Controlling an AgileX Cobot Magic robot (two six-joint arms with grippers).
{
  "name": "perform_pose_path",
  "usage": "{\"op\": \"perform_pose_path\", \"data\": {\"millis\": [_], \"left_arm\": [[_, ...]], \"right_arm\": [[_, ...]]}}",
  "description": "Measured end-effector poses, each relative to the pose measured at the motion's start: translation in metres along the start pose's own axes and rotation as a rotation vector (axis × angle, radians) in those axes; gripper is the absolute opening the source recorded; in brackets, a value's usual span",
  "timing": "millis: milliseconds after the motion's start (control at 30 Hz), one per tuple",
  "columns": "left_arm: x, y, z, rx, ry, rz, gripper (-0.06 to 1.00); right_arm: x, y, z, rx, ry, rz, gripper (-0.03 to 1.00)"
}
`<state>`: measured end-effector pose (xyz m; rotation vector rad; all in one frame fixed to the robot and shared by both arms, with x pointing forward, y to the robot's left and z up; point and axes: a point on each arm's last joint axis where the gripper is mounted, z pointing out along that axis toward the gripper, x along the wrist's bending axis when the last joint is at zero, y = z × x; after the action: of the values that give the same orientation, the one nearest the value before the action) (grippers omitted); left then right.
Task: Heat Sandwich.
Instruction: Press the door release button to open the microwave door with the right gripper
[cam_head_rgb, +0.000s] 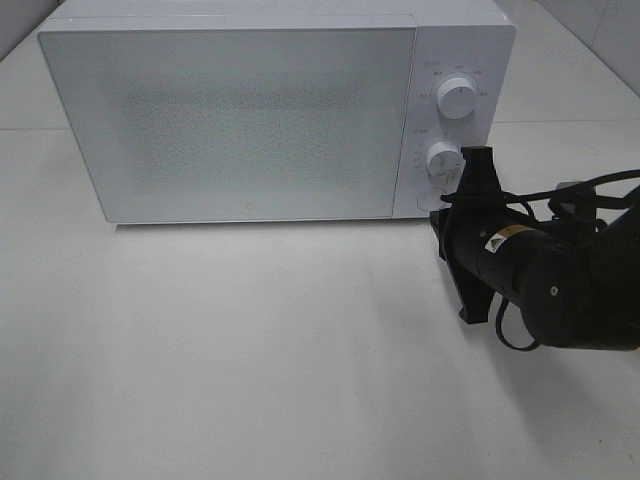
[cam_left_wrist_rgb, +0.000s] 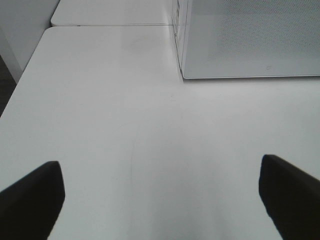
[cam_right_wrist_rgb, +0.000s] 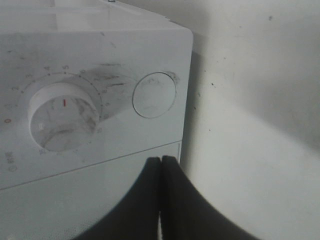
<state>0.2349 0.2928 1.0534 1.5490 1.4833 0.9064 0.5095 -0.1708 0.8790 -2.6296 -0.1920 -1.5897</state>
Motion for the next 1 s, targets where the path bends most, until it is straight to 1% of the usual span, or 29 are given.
{"op": "perform_pose_path", "data": {"millis": [367,600,833,1000], "left_arm": [[0.0,0.0,0.0,0.0,0.0,0.0,0.99],[0.0,0.0,0.0,0.0,0.0,0.0,0.99],[0.0,0.0,0.0,0.0,0.0,0.0,0.99],[0.0,0.0,0.0,0.0,0.0,0.0,0.99]], "right_arm": [[0.006,0.008,0.029,-0.036,-0.009,0.028,0.01],[0.009,0.006,0.047,-0.041,-0.012,0.038,0.01],[0.009,0.014,0.059,-0.066,-0.022,0.04,0.01],[0.011,0.014,0.067,-0.064,-0.031,0.042,0.01]]}}
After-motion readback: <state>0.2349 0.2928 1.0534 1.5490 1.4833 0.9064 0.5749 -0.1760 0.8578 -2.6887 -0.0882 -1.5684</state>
